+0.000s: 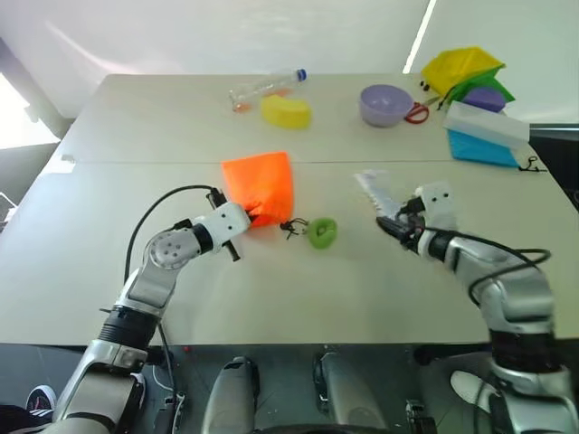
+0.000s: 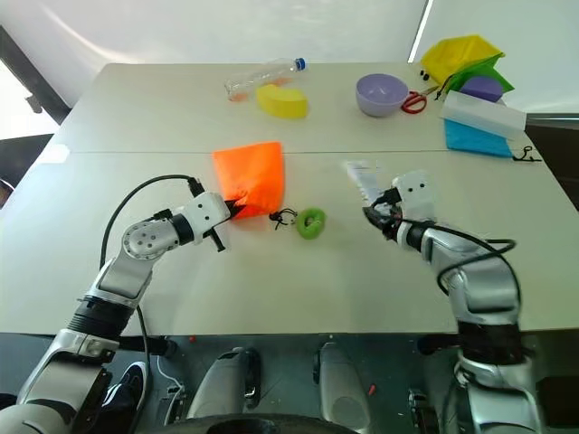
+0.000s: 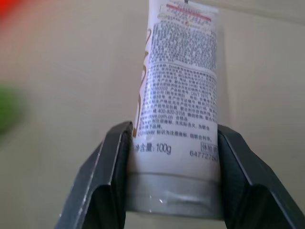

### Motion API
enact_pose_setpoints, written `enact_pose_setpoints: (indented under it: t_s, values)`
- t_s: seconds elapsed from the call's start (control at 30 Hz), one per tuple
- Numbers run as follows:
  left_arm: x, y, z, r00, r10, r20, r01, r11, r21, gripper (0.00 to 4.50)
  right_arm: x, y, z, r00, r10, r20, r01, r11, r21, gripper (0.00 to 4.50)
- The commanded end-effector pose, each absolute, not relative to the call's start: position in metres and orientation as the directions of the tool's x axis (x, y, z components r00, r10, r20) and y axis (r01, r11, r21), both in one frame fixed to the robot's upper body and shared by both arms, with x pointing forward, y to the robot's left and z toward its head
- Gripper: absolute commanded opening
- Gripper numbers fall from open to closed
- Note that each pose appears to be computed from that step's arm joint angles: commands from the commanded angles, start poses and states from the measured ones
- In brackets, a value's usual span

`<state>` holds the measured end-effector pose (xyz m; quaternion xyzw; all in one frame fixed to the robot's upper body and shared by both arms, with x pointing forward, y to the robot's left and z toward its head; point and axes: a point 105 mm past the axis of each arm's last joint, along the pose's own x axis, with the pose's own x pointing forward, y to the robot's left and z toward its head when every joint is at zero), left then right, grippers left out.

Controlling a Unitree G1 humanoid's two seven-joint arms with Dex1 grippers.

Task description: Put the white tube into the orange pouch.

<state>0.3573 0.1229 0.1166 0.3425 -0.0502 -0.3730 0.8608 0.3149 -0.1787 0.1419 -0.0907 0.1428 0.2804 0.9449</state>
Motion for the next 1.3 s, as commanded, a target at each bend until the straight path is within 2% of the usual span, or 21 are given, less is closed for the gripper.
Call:
enact_pose_setpoints:
  t_s: [0.03,0.17,0.23,0.3,0.37,0.53,0.7,0.9,1.1,1.3]
  values:
    - [0.356,0.123,0.129,0.720,-0.681,-0.131,0.580,0.488,0.652,0.00,0.271,-0.131,0.160,0.602,0.741,-0.297,-0.793,0.598,-0.115,1.79]
    - [0.357,0.126,0.133,0.727,-0.674,-0.132,0.575,0.492,0.654,0.00,0.248,-0.099,0.152,0.467,0.829,-0.308,-0.876,0.481,-0.034,1.79]
    - [0.357,0.128,0.136,0.731,-0.670,-0.127,0.570,0.498,0.654,0.00,0.247,-0.090,0.139,0.445,0.820,-0.361,-0.888,0.455,-0.064,1.79]
    - [0.358,0.132,0.144,0.741,-0.663,-0.103,0.564,0.533,0.631,0.00,0.260,-0.079,0.128,0.480,0.797,-0.367,-0.871,0.483,-0.092,1.79]
    - [0.358,0.135,0.149,0.749,-0.656,-0.091,0.559,0.552,0.619,0.00,0.264,-0.069,0.122,0.471,0.800,-0.371,-0.875,0.477,-0.082,1.79]
    - [0.356,0.137,0.150,0.753,-0.649,-0.106,0.559,0.548,0.623,0.00,0.282,-0.057,0.107,0.513,0.769,-0.381,-0.857,0.486,-0.173,1.79]
    - [0.351,0.135,0.145,0.745,-0.654,-0.129,0.575,0.534,0.620,0.00,0.301,-0.052,0.115,0.577,0.755,-0.312,-0.816,0.546,-0.190,1.79]
    - [0.349,0.131,0.139,0.741,-0.656,-0.143,0.591,0.536,0.603,0.00,0.315,-0.041,0.120,0.593,0.757,-0.272,-0.805,0.567,-0.176,1.79]
    - [0.349,0.125,0.141,0.734,-0.666,-0.135,0.596,0.536,0.598,0.00,0.338,-0.029,0.120,0.666,0.703,-0.249,-0.743,0.655,-0.136,1.79]
    - [0.347,0.123,0.139,0.731,-0.668,-0.140,0.603,0.536,0.591,0.00,0.348,-0.022,0.126,0.704,0.677,-0.215,-0.705,0.702,-0.099,1.79]
